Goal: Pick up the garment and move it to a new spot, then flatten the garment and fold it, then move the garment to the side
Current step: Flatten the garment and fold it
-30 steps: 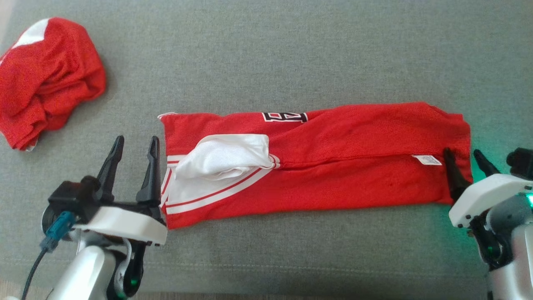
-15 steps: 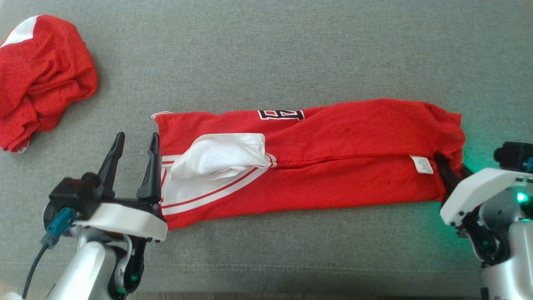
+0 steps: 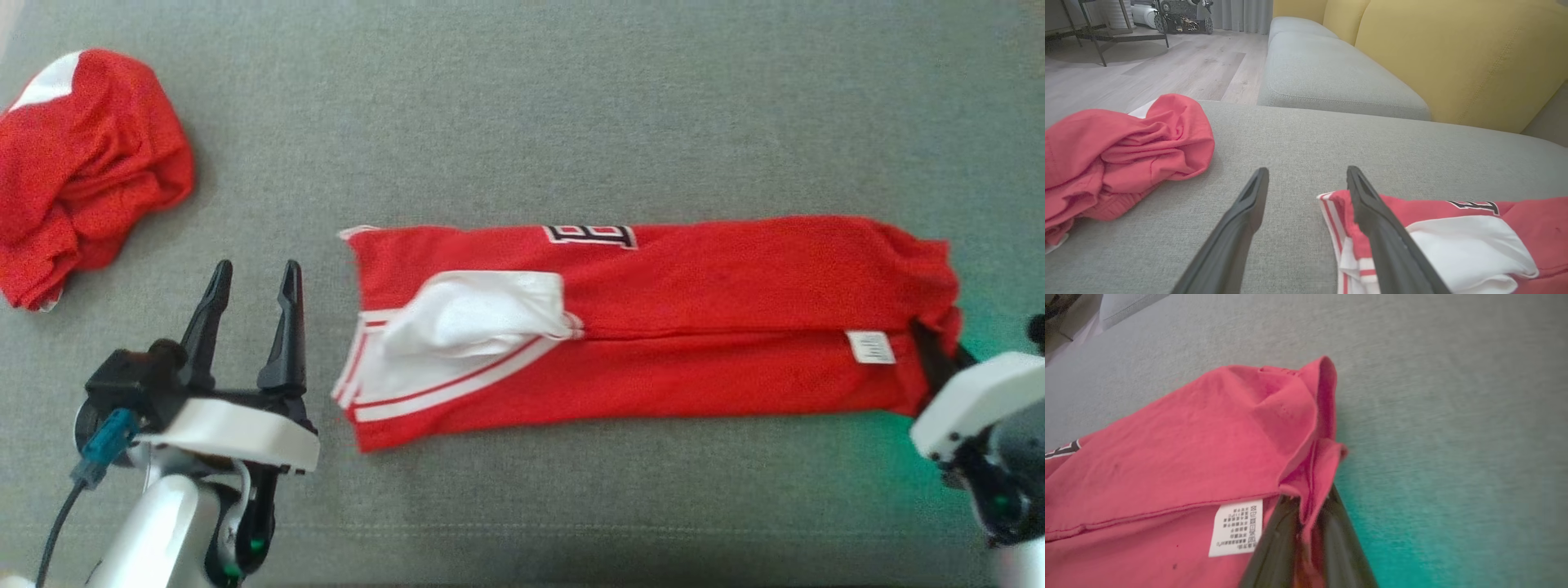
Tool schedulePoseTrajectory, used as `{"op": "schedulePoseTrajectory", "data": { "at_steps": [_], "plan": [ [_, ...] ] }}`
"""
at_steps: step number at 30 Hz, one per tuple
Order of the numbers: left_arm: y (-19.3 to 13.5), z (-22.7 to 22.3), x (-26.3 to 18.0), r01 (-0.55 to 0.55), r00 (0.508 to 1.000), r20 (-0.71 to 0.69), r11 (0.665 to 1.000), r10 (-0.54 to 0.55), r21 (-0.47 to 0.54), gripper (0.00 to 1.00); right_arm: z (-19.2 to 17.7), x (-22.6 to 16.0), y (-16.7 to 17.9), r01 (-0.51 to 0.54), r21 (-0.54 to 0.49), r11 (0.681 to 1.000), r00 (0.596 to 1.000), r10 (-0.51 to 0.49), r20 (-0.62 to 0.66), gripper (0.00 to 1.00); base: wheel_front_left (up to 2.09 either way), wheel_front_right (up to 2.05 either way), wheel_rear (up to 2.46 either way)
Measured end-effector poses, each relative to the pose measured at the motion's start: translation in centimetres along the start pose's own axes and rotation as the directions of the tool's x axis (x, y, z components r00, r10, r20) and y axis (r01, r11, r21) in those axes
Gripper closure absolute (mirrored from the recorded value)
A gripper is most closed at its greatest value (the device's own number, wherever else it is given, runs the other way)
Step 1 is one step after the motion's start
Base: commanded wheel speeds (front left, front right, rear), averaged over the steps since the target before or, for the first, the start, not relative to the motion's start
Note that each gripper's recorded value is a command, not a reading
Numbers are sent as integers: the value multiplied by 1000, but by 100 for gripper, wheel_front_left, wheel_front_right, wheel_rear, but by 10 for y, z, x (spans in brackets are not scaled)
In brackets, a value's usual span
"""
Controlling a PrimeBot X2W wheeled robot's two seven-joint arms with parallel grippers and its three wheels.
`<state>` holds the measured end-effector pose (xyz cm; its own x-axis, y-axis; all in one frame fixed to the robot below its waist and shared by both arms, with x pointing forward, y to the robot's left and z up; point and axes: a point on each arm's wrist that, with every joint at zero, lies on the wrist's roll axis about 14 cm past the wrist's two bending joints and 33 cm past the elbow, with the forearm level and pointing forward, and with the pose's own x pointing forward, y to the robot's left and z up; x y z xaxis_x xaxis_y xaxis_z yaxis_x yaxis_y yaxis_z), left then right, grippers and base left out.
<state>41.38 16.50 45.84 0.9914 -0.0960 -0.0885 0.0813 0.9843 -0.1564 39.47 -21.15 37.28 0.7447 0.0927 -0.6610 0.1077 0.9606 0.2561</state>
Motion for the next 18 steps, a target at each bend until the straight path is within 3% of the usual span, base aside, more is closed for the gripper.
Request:
{"op": "schedulePoseTrajectory", "data": {
  "at_steps": [11,15,18],
  "plan": [
    [-8,7,-13,12,1000,19,1000,-12,-1,0,26,-39,-47,108,16,994,991,-109,83,100,0,0,0],
    [-10,13,-16,19,999,35,1000,-19,1,0,36,-50,-36,79,-3,997,991,-78,108,100,0,0,0],
    [-12,16,-21,19,999,44,1000,-19,3,0,49,-57,-5,-10,-12,1000,990,12,138,100,0,0,0]
  ]
}}
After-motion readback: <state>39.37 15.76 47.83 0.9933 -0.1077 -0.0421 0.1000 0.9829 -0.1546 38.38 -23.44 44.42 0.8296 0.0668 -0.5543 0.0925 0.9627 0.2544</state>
